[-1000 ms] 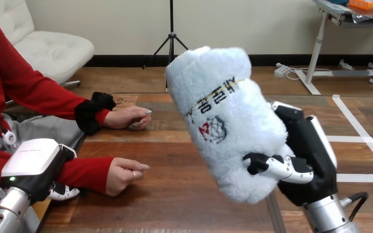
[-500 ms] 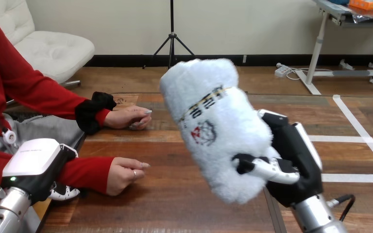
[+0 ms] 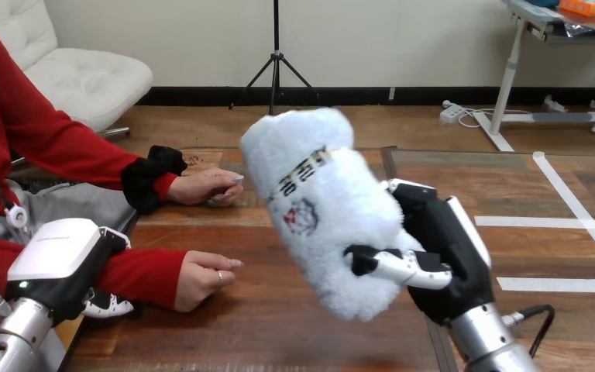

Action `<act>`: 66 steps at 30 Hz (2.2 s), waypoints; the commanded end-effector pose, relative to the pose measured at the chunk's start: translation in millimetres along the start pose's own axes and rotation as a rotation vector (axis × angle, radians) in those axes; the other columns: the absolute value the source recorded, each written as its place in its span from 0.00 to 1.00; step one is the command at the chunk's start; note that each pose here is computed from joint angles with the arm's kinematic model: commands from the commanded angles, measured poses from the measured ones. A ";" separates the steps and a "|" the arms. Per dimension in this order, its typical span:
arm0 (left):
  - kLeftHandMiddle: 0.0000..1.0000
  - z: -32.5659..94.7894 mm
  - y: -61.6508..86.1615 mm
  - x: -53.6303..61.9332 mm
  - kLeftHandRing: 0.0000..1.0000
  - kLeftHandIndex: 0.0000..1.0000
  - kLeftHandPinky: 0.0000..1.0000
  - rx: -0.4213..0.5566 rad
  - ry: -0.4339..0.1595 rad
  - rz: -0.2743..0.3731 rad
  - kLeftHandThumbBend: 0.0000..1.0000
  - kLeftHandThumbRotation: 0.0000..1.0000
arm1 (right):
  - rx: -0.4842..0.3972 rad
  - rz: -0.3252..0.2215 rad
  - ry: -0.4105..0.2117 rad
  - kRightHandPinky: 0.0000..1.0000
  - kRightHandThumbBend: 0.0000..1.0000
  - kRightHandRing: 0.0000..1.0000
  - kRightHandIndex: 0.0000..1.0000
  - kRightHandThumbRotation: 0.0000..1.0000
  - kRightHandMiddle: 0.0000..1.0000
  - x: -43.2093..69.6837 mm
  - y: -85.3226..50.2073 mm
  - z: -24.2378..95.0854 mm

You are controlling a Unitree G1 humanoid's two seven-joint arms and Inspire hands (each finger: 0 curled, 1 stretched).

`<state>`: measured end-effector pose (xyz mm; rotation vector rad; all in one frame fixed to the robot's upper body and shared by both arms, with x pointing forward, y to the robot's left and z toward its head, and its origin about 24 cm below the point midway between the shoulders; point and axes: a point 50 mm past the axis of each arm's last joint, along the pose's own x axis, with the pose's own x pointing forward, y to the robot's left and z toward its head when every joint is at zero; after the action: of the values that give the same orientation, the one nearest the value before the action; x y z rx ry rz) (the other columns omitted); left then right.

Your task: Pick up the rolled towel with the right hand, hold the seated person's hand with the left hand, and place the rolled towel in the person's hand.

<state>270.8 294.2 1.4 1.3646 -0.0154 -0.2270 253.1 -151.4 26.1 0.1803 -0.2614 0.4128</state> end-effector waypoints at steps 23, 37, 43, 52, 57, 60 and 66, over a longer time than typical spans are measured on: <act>0.39 53.9 46.9 28.1 0.34 0.42 0.31 -0.059 -0.285 0.195 0.76 0.07 | -0.047 0.035 -0.010 0.00 0.36 0.03 0.05 0.00 0.07 45.9 5.4 -1.4; 0.41 72.9 60.8 27.7 0.35 0.44 0.32 -0.094 -0.390 0.249 0.78 0.02 | -0.100 0.039 0.027 0.00 0.37 0.03 0.03 0.00 0.06 51.4 7.8 -9.7; 0.41 81.8 67.2 28.0 0.36 0.44 0.34 -0.088 -0.423 0.263 0.78 0.02 | -0.067 0.043 0.062 0.00 0.37 0.02 0.02 0.00 0.05 53.3 9.1 -15.4; 0.41 91.3 74.3 27.7 0.36 0.43 0.34 -0.077 -0.451 0.275 0.79 0.04 | -0.048 0.047 0.080 0.00 0.37 0.01 0.01 0.00 0.03 54.6 11.2 -20.7; 0.40 96.2 76.8 27.4 0.36 0.43 0.33 -0.081 -0.471 0.287 0.80 0.03 | -0.060 0.049 0.085 0.00 0.37 0.01 0.01 0.00 0.03 54.2 12.2 -22.6; 0.40 98.4 78.1 27.3 0.35 0.42 0.33 -0.075 -0.481 0.290 0.80 0.03 | -0.070 0.051 0.086 0.00 0.37 0.01 0.01 0.00 0.03 53.7 12.5 -23.5; 0.40 102.7 80.9 27.4 0.35 0.42 0.32 -0.062 -0.493 0.294 0.80 0.02 | -0.077 0.052 0.089 0.00 0.38 0.01 0.01 0.00 0.03 52.7 12.9 -25.7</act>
<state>264.4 276.3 18.2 1.3451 -0.0874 -0.3262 247.5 -140.9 -43.6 0.1037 0.0999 0.4050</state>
